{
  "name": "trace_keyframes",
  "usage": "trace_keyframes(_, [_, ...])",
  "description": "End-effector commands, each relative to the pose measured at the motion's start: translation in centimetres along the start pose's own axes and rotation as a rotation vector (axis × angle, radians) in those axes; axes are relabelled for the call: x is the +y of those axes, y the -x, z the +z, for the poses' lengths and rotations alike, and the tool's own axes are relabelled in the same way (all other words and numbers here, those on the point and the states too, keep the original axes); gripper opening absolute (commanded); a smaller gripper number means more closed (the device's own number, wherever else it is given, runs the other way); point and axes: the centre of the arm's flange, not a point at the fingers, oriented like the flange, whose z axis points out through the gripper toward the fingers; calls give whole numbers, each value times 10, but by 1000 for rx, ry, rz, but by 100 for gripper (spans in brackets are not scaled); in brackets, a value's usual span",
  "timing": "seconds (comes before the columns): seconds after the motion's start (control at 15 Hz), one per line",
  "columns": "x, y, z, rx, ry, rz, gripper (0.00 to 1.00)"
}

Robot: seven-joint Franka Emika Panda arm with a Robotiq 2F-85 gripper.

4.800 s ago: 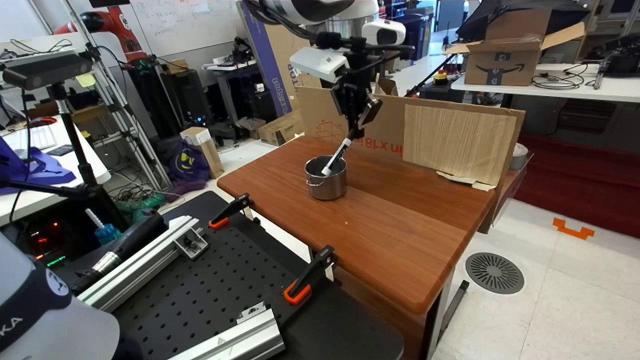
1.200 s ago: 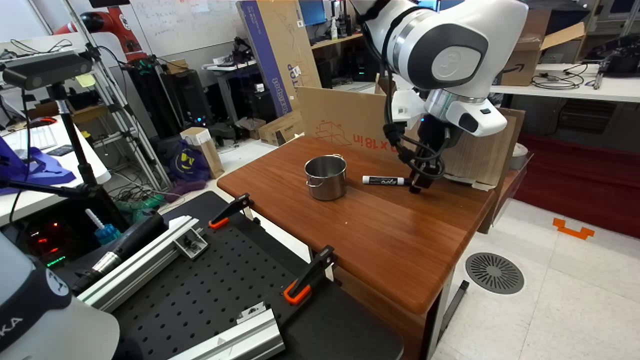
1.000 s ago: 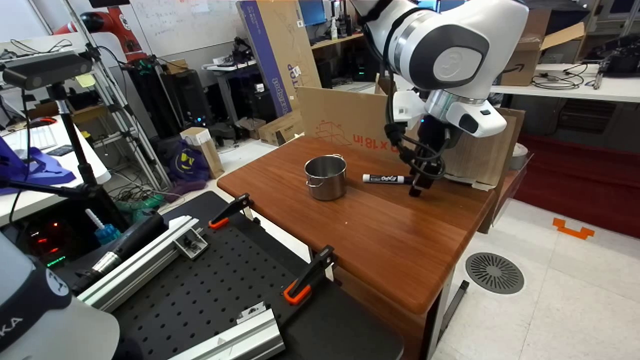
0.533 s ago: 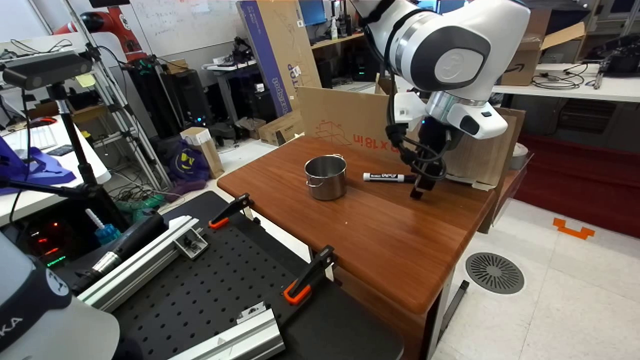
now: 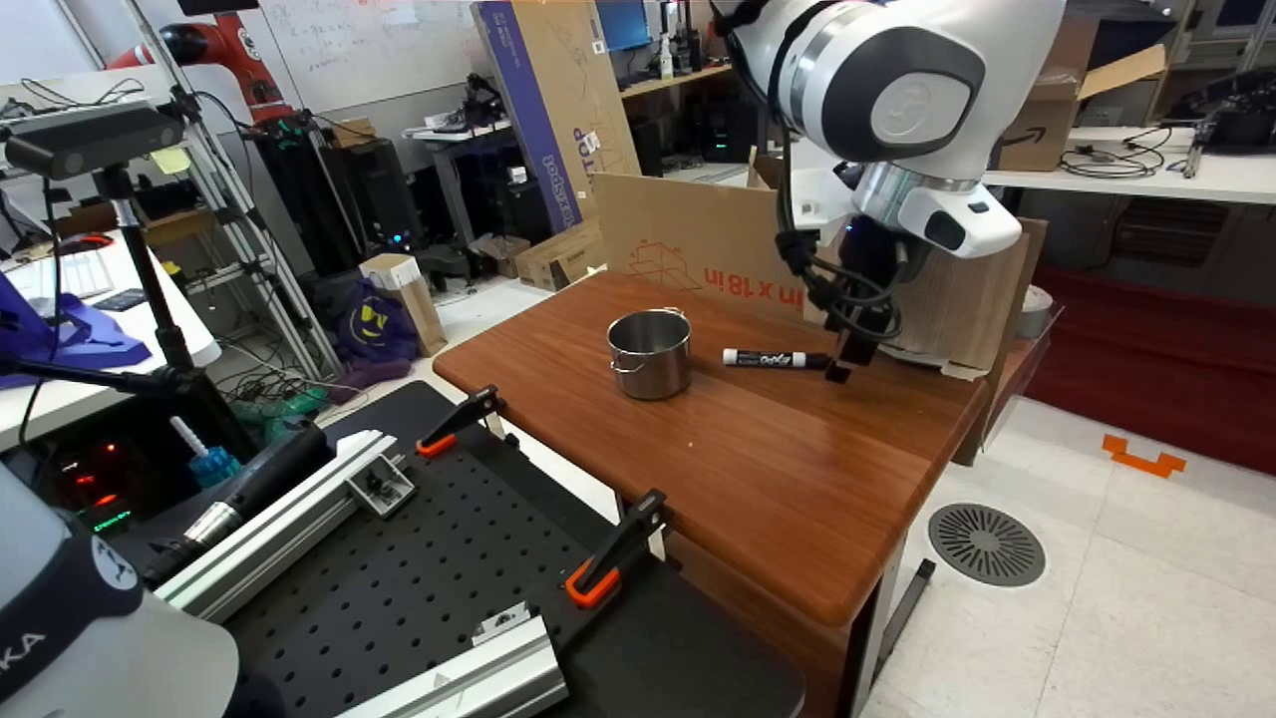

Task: Take the marker from the pot and put it on the table

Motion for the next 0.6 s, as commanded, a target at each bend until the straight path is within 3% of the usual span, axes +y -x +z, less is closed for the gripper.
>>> trace_keyframes(0.0, [17,23,-29,20,-20,-58,100])
trace_keyframes(0.07, [21,29,-35,34,-29,-84,100])
trace_keyframes(0.13, [4,9,-25,13,-17,-42,100])
trace_keyframes(0.53, [14,19,-31,15,-19,-65,100])
